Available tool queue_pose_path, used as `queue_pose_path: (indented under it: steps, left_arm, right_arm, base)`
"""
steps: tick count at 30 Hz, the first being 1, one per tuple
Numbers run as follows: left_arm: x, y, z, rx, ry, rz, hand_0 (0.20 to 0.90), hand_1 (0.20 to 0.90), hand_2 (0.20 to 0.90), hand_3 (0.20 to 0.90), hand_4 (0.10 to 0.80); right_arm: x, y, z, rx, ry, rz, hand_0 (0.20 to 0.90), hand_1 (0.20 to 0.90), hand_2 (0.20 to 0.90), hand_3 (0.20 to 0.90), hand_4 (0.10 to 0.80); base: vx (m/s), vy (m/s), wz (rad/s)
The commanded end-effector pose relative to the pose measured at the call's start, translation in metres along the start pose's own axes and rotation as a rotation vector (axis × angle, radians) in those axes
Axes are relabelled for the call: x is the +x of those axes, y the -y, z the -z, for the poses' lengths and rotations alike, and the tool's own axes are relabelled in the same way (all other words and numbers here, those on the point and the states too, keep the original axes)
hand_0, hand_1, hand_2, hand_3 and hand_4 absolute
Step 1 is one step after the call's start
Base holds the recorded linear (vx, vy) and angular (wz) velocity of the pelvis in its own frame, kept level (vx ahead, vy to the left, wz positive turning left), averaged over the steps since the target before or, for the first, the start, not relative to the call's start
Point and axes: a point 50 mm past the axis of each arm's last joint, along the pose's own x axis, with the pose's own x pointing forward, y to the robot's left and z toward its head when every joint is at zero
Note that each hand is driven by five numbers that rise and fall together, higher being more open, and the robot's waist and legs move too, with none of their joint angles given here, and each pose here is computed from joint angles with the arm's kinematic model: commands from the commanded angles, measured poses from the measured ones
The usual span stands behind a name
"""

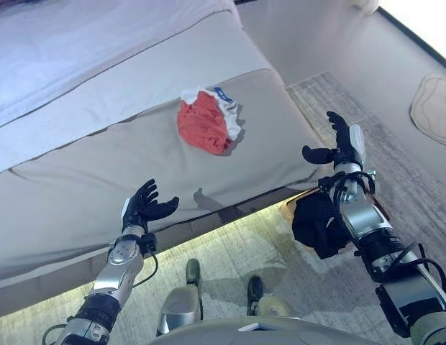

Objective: Pick up the clothes from the bed and place them into the basket

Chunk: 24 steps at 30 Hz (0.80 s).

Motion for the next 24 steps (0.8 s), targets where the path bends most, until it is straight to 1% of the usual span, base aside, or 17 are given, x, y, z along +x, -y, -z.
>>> queue_pose_path:
  steps: [1,3,7,11,17,24]
  left_arm:
    - [0.004,-0.001,-0.011,-0.054,0.085,-0.04,0.9,0.9,0.9,0.9,0.8]
    - [0.003,-0.003,-0.009,-0.088,0.091,-0.06,0.9,0.9,0.9,0.9,0.8]
    - [0.002,0.0,-0.009,-0.105,0.099,-0.039,0.9,0.9,0.9,0.9,0.8]
    - [0.003,0.003,-0.019,-0.094,0.135,0.01,0.9,0.9,0.9,0.9,0.8]
    - [0.005,-0.008,-0.03,-0.059,0.166,-0.031,0.9,0.9,0.9,0.9,0.8]
    - [0.002,-0.018,-0.037,-0.035,0.182,-0.03,0.9,0.9,0.9,0.9,0.8]
  right_arm:
    - [0.012,0.029,-0.045,-0.065,0.231,0.05,0.9,0.9,0.9,0.9,0.8]
    - [0.013,0.03,-0.055,-0.063,0.263,0.039,0.9,0.9,0.9,0.9,0.8]
    - [0.014,0.031,-0.057,-0.034,0.266,0.064,0.9,0.9,0.9,0.9,0.8]
    - [0.014,0.033,-0.058,-0.048,0.281,0.111,0.9,0.9,0.9,0.9,0.8]
    - [0.0,0.026,-0.051,-0.042,0.306,0.069,0.9,0.9,0.9,0.9,0.8]
    - [0.006,0.028,-0.057,-0.033,0.295,0.104,0.9,0.9,0.9,0.9,0.8]
  base:
    - [0.012,-0.155,-0.15]
    - [0.013,-0.171,-0.21]
    - [0.058,-0.048,-0.06]
    - [0.137,0.102,0.2]
    - [0.181,0.103,0.03]
    - [0.133,0.101,0.05]
